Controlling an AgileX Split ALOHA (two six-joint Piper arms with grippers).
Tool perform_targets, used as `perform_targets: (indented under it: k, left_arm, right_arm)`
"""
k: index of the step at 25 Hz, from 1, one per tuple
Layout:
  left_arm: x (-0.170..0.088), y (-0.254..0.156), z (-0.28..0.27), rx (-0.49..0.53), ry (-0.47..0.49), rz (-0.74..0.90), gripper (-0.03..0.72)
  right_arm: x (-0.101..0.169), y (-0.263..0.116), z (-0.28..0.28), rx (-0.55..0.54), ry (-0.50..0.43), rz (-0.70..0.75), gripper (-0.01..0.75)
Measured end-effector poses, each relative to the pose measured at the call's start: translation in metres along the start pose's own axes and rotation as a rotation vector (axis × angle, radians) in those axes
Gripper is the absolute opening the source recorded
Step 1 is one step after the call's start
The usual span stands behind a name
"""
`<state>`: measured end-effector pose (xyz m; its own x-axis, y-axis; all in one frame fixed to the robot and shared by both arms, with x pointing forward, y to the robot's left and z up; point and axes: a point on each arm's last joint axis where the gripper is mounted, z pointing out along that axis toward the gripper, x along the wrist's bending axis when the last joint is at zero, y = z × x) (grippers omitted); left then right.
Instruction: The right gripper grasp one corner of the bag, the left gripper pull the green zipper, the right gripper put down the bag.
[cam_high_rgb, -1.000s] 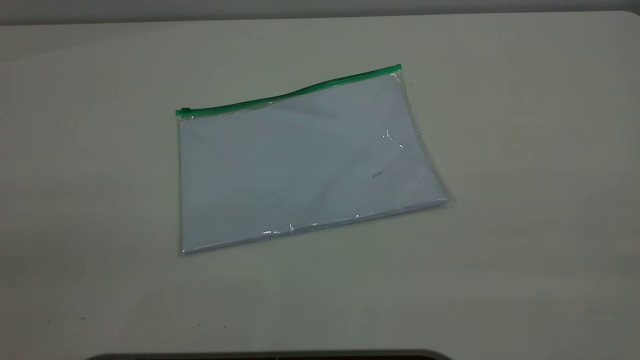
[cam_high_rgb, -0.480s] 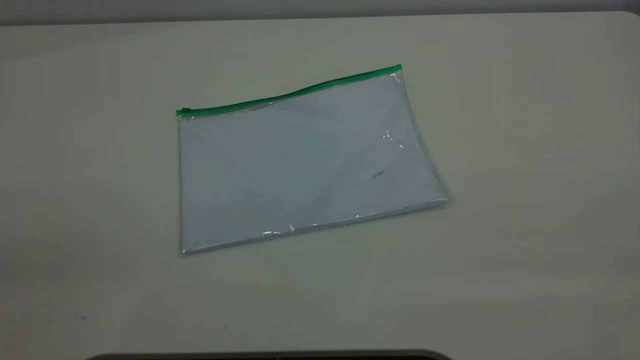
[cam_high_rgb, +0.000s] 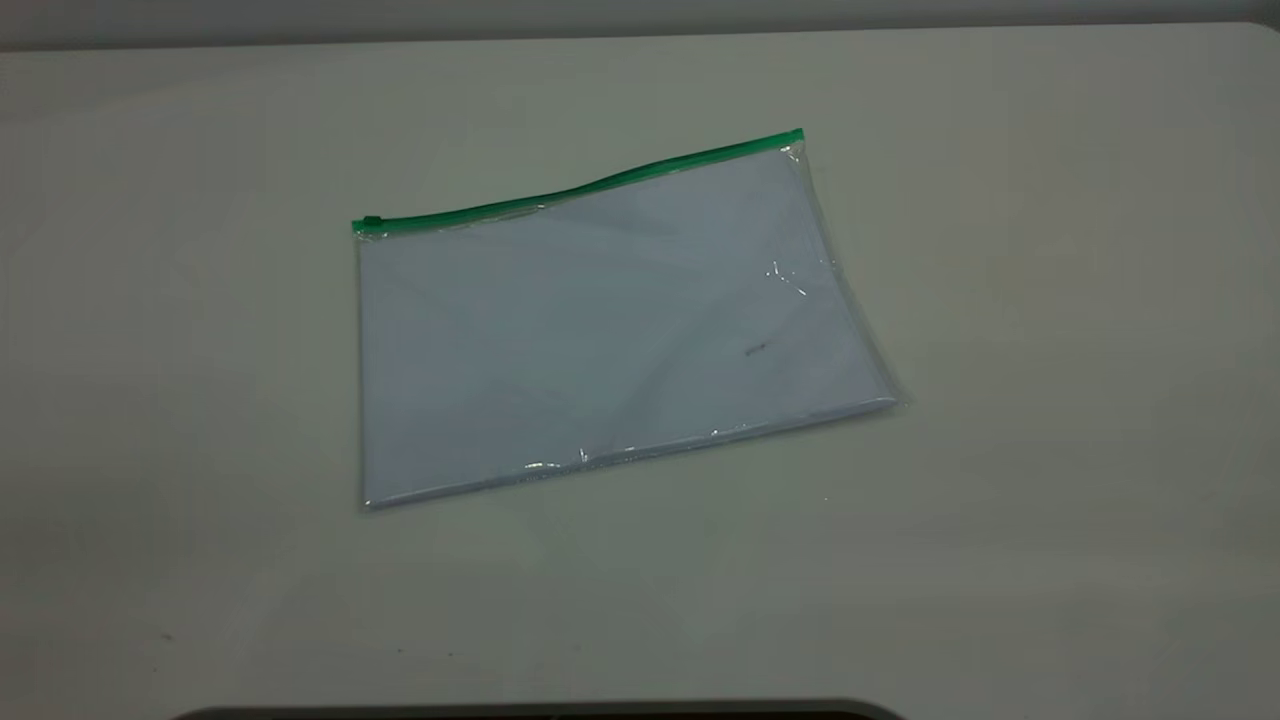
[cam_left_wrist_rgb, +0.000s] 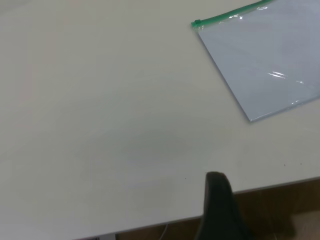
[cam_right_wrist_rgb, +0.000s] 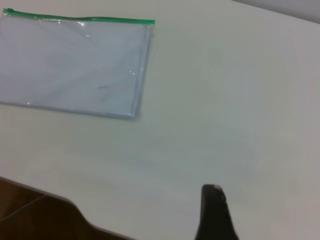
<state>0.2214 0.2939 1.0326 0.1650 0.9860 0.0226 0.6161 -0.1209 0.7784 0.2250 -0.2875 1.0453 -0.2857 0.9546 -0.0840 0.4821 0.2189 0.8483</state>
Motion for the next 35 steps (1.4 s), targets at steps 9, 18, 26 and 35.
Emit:
perform_targets:
  k: [9, 18, 26, 35]
  left_arm:
    - [0.000, 0.000, 0.000, 0.000, 0.000, 0.000, 0.560]
    - [0.000, 0.000, 0.000, 0.000, 0.000, 0.000, 0.560]
    - [0.000, 0.000, 0.000, 0.000, 0.000, 0.000, 0.560]
    - [0.000, 0.000, 0.000, 0.000, 0.000, 0.000, 0.560]
  right_arm:
    - [-0.003, 0.003, 0.001, -0.031, -0.037, 0.024, 0.547]
    - [-0.010, -0.002, 0.004, 0.000, -0.105, 0.092, 0.547]
    - [-0.010, -0.002, 0.004, 0.001, -0.112, 0.090, 0.547]
    - [-0.010, -0.002, 0.004, 0.001, -0.112, 0.090, 0.547]
